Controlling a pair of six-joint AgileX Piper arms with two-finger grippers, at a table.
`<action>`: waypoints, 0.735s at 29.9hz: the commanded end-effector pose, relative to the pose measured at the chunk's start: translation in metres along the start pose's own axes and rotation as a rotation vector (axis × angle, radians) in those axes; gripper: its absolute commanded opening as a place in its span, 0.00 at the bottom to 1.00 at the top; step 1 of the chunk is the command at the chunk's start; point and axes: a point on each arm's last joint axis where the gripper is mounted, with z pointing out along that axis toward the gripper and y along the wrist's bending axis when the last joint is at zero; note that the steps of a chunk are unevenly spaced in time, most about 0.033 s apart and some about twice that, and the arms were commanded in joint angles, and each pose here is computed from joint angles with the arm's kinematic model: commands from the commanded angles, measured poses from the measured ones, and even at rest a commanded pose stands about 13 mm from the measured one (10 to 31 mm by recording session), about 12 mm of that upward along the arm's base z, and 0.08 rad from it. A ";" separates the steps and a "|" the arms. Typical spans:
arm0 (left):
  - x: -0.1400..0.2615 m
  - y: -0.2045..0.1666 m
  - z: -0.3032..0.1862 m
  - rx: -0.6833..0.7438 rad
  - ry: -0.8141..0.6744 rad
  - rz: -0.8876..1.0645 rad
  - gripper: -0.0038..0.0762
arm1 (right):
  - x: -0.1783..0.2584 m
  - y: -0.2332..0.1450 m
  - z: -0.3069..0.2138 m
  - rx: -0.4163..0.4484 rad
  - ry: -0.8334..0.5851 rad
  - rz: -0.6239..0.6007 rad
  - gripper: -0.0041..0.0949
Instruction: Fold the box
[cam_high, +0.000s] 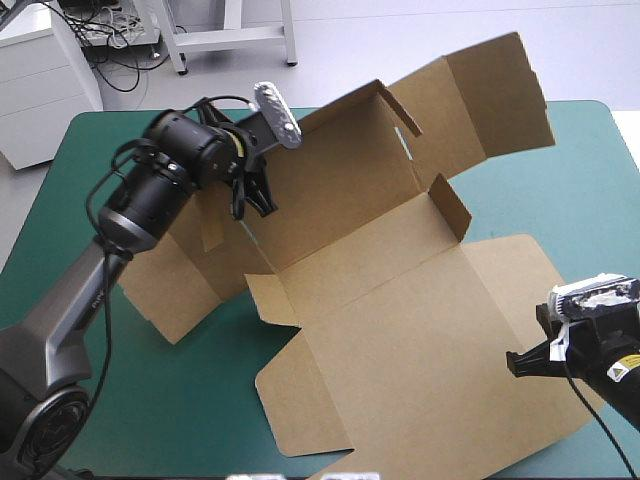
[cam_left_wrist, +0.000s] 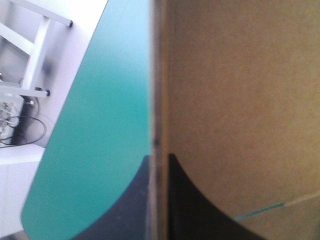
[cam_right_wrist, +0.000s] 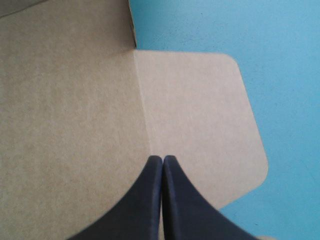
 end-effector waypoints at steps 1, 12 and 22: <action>-0.025 -0.006 -0.017 -0.164 -0.082 0.116 0.01 | -0.012 -0.002 -0.005 0.023 -0.091 0.007 0.02; -0.037 -0.053 0.011 -0.217 -0.038 0.260 0.01 | -0.017 -0.004 -0.006 0.042 -0.143 0.007 0.02; -0.020 -0.095 0.004 -0.329 -0.115 0.434 0.01 | -0.021 -0.005 -0.006 0.048 -0.182 0.052 0.02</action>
